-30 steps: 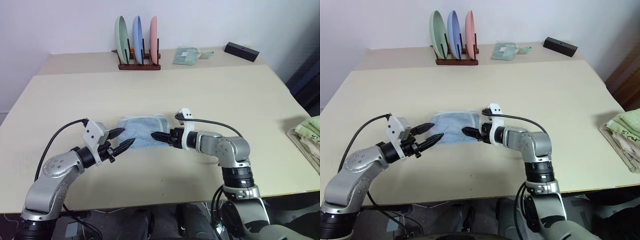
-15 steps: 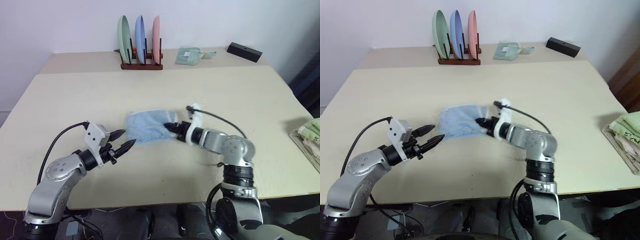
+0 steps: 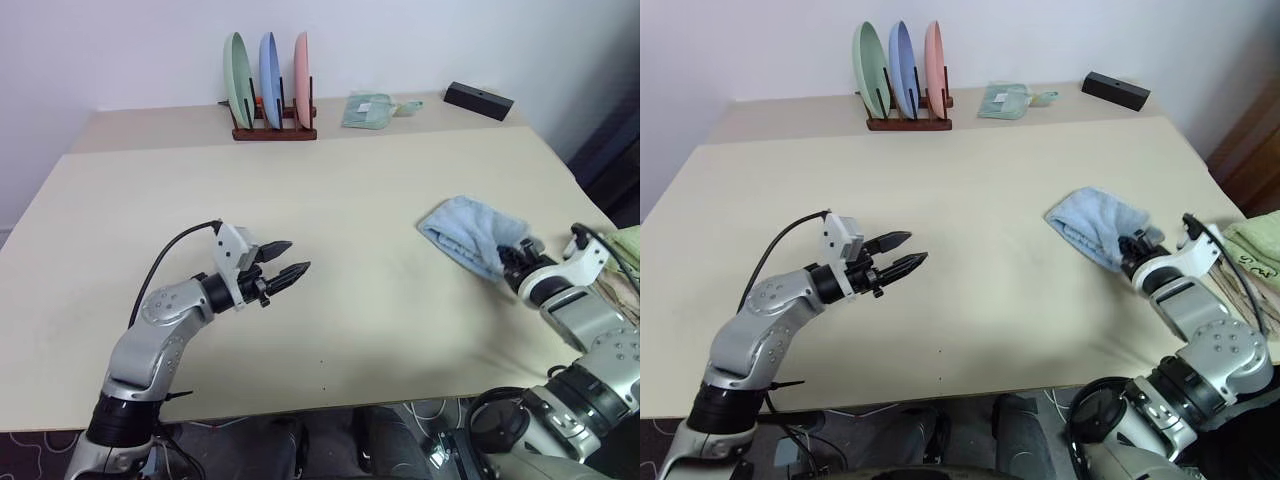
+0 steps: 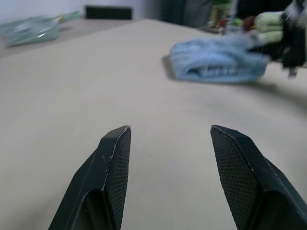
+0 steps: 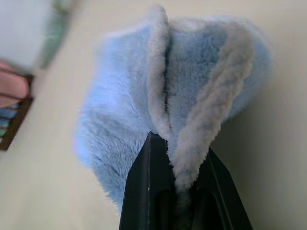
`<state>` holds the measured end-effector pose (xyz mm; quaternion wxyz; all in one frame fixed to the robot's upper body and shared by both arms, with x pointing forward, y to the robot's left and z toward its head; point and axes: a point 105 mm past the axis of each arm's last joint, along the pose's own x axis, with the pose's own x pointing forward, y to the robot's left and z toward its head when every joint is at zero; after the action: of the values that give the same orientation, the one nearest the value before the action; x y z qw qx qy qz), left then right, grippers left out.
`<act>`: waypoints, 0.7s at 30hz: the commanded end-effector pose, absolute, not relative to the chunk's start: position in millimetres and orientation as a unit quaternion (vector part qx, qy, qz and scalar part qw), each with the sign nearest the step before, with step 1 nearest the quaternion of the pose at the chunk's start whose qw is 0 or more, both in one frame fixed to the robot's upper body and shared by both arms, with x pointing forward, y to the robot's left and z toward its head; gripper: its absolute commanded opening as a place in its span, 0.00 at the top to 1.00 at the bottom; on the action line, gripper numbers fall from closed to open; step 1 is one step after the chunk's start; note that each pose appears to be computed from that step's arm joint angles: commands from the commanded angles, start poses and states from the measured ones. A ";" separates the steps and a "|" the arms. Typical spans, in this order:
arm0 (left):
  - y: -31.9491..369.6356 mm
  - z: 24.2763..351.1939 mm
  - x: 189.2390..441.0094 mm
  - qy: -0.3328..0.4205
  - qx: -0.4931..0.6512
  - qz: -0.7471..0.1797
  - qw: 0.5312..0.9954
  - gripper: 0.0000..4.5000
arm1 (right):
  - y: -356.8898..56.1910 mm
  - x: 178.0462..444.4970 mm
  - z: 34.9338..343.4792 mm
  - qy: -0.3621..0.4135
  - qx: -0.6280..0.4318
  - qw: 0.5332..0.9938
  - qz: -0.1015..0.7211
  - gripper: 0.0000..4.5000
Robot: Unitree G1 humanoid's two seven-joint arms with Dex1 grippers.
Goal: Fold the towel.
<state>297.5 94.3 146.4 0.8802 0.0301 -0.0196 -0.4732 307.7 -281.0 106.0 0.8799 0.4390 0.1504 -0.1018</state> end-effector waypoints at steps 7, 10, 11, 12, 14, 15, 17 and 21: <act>84.4 146.4 296.7 -0.030 0.029 -0.490 0.871 0.40 | -290.5 296.8 119.4 0.125 0.420 0.889 -0.133 0.58; 82.0 143.6 296.8 -0.027 0.028 -0.496 0.867 0.40 | -296.1 293.4 127.3 0.108 0.411 0.895 -0.137 0.24; 81.6 142.5 297.2 -0.026 0.028 -0.499 0.866 0.40 | -298.8 292.2 131.3 0.100 0.403 0.899 -0.140 0.12; 81.4 141.6 297.6 -0.025 0.029 -0.501 0.865 0.40 | -301.5 291.1 135.7 0.092 0.392 0.904 -0.143 0.02; 81.7 140.8 299.1 -0.024 0.033 -0.502 0.864 0.40 | -312.7 287.8 148.5 0.074 0.332 0.927 -0.158 0.01; 82.9 141.1 300.2 -0.025 0.033 -0.501 0.865 0.40 | -319.7 286.5 158.2 0.059 0.289 0.941 -0.166 0.01; 85.4 141.5 301.9 -0.028 0.035 -0.496 0.867 0.40 | -327.5 285.6 171.7 0.037 0.222 0.959 -0.171 0.01; 99.5 141.7 309.9 -0.032 0.042 -0.462 0.885 0.40 | -327.8 292.6 197.2 -0.002 0.087 0.985 -0.149 0.01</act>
<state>304.5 88.8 129.4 0.8738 0.0287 -0.0048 -0.4855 286.7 -337.5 174.6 0.9728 0.1418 0.0416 -0.1781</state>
